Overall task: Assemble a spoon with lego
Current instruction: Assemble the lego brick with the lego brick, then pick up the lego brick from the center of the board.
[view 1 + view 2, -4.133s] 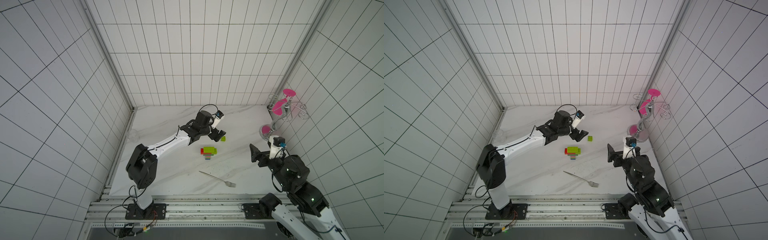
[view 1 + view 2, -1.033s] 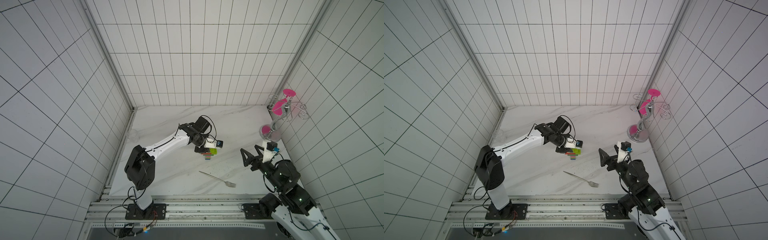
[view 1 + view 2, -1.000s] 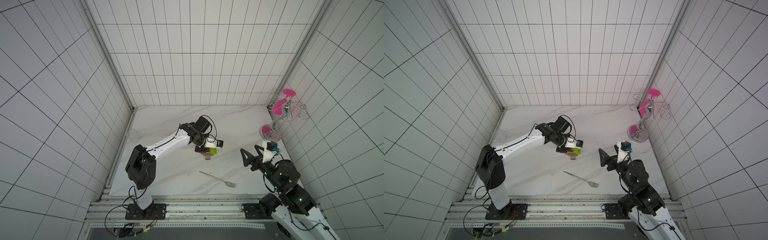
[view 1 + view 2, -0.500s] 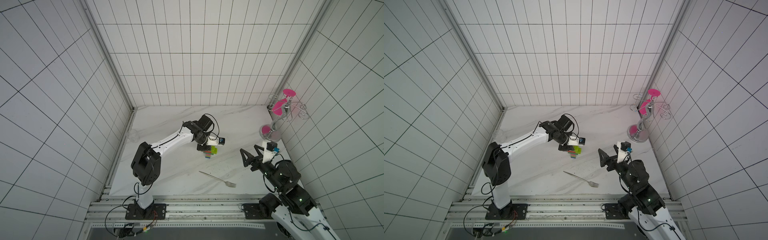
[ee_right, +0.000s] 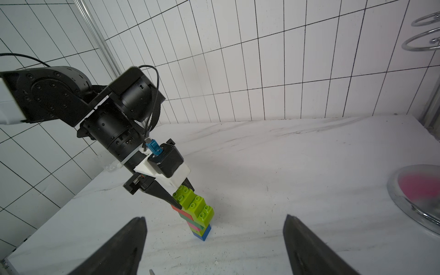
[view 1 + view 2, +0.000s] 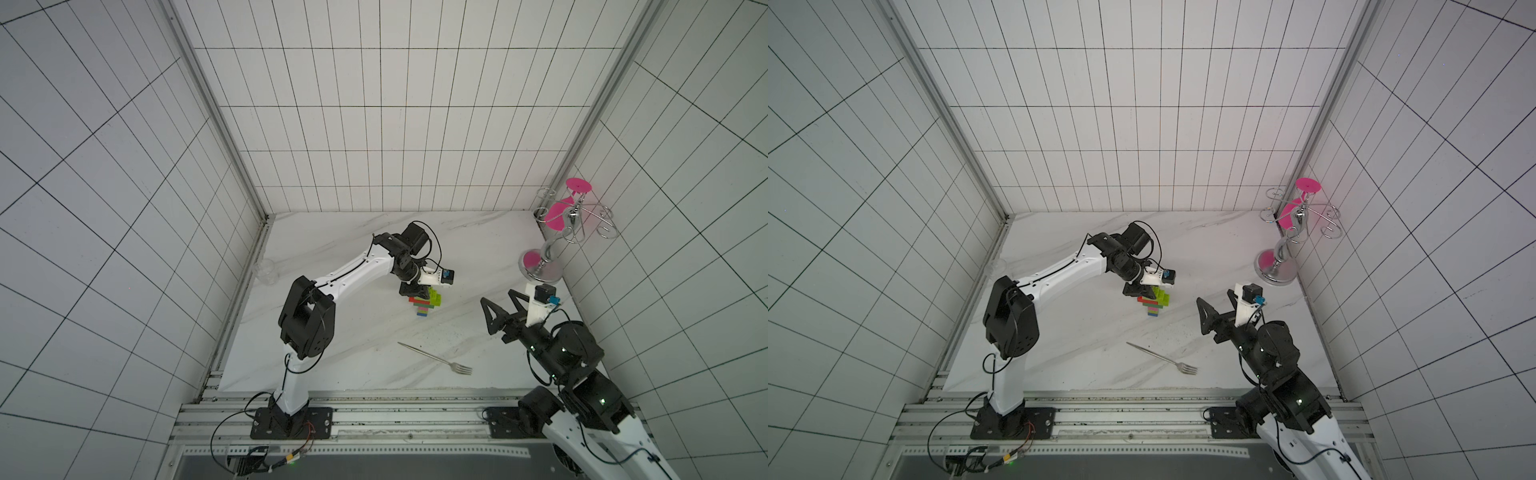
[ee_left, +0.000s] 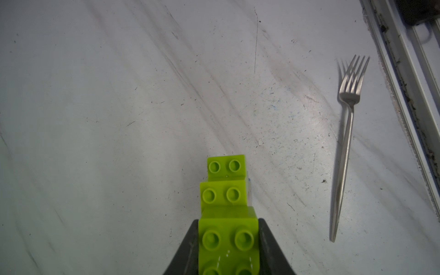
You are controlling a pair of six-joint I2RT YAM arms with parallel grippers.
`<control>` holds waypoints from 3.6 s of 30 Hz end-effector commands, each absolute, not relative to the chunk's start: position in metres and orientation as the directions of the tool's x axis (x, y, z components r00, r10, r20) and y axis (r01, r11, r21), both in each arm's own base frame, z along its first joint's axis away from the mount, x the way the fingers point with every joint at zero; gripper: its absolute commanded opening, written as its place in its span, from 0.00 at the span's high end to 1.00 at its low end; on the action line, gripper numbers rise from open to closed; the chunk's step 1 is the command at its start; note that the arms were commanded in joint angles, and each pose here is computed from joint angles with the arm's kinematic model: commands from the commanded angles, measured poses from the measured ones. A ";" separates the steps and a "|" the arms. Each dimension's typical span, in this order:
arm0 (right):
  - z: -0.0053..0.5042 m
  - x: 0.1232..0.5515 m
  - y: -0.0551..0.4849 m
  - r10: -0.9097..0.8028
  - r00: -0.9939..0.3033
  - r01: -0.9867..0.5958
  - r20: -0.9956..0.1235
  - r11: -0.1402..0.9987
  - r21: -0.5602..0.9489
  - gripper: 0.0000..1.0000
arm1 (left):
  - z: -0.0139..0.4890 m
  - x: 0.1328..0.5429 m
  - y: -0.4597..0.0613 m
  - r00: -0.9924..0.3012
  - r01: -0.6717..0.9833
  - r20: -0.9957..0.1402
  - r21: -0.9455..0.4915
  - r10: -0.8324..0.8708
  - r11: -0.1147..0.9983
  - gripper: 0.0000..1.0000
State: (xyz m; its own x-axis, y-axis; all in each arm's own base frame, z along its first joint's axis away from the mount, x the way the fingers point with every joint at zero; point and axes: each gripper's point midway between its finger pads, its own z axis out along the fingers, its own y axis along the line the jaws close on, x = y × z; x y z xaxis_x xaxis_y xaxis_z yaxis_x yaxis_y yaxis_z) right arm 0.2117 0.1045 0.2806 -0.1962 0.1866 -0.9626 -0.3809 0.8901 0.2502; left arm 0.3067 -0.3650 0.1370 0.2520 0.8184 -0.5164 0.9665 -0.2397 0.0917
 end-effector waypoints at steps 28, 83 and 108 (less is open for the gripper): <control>0.265 0.218 0.118 0.161 -0.243 -0.416 -0.956 0.874 0.253 0.07 | 0.065 0.278 -0.326 0.123 0.979 -0.248 -0.128 0.961 -0.159 0.63; 0.143 0.276 0.248 -0.494 -0.268 -0.869 -0.827 0.495 -0.015 0.15 | 0.304 0.151 -0.183 -0.184 0.801 -0.974 -0.068 0.136 0.595 0.01; 0.162 0.294 0.280 -0.519 -0.315 -0.930 -0.794 0.337 0.148 0.70 | 0.293 0.138 -0.163 -0.126 0.786 -0.980 -0.005 0.152 0.618 0.01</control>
State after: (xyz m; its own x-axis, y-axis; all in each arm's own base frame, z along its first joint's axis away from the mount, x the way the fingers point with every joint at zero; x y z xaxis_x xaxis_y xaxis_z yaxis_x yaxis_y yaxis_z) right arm 0.2913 0.2756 0.1444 -0.2720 -0.5512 -0.7888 -0.9294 0.3631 0.0667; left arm 0.1378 -0.1678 0.2933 -0.1387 0.1526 -0.9785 0.7994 0.6004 -0.0196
